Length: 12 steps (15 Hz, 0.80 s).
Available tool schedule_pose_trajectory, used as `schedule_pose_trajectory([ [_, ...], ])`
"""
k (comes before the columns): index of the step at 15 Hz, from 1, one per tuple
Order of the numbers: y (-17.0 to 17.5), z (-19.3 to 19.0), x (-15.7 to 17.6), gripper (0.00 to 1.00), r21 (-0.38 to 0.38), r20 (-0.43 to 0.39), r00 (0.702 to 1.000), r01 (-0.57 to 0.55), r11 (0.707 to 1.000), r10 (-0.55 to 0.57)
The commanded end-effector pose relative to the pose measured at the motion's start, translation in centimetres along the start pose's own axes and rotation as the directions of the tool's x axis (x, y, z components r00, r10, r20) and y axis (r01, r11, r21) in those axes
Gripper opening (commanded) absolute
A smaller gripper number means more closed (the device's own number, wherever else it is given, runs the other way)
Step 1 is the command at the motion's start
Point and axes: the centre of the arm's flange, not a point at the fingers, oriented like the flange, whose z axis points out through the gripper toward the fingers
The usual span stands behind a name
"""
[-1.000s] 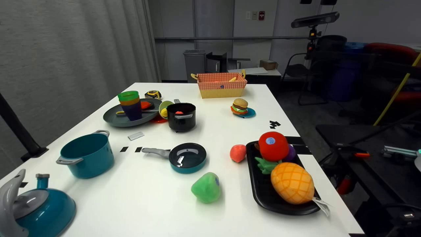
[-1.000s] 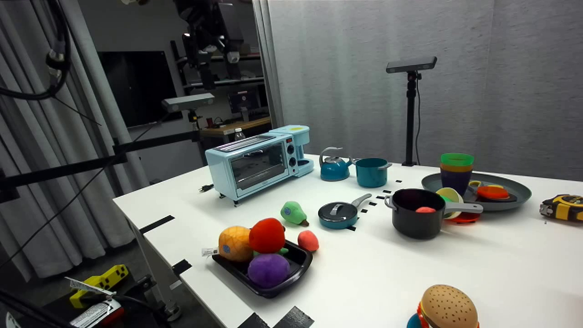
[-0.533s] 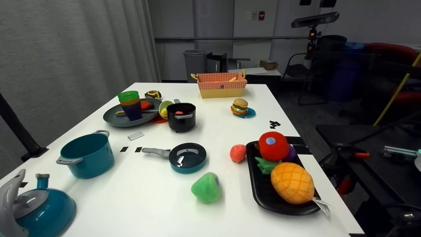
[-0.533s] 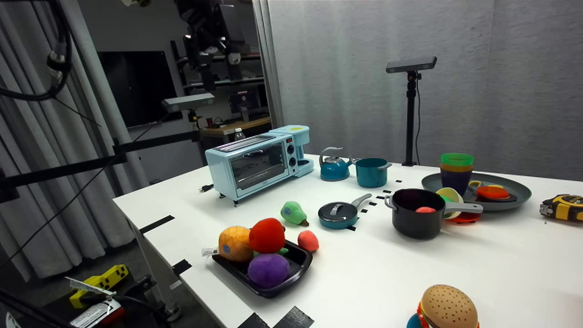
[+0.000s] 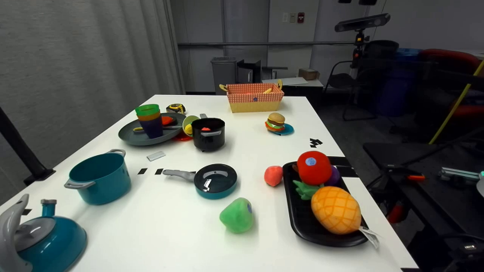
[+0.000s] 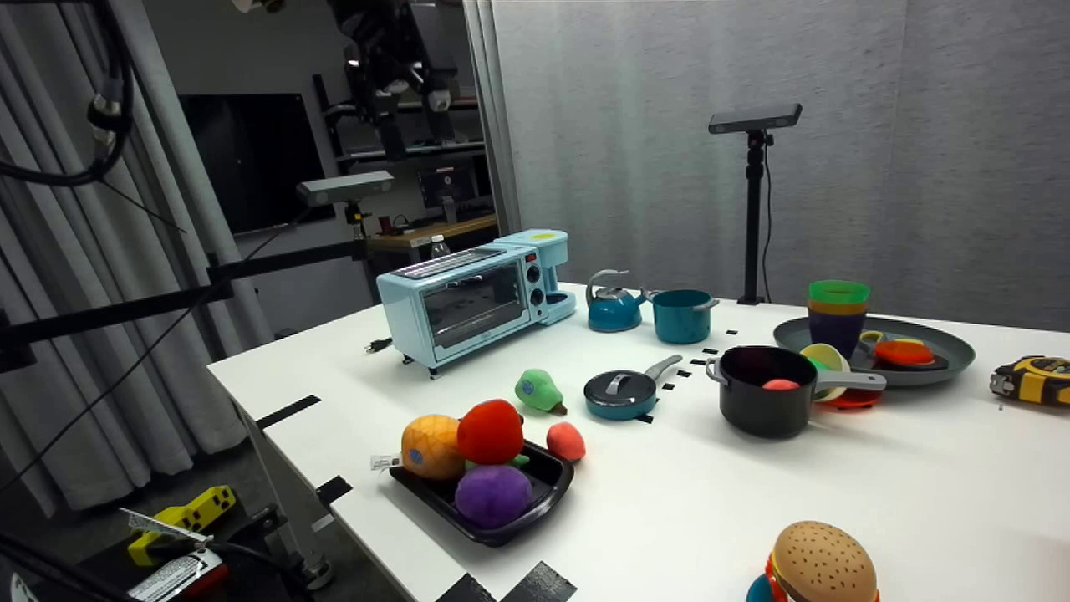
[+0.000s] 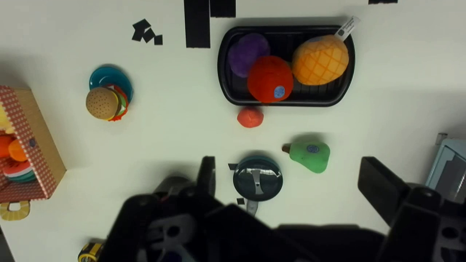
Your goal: Move the lid from the pan to the black pot
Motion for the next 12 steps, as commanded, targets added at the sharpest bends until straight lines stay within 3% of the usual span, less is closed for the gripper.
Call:
schedule_pose_trajectory([
  [1, -0.1, -0.9, 1.3, 1.00, -0.006, -0.030, 1.000, 0.002, 1.000, -0.002],
  [12, -0.2, -0.5, 1.9, 1.00, -0.006, -0.020, 1.000, 0.003, 1.000, -0.003],
])
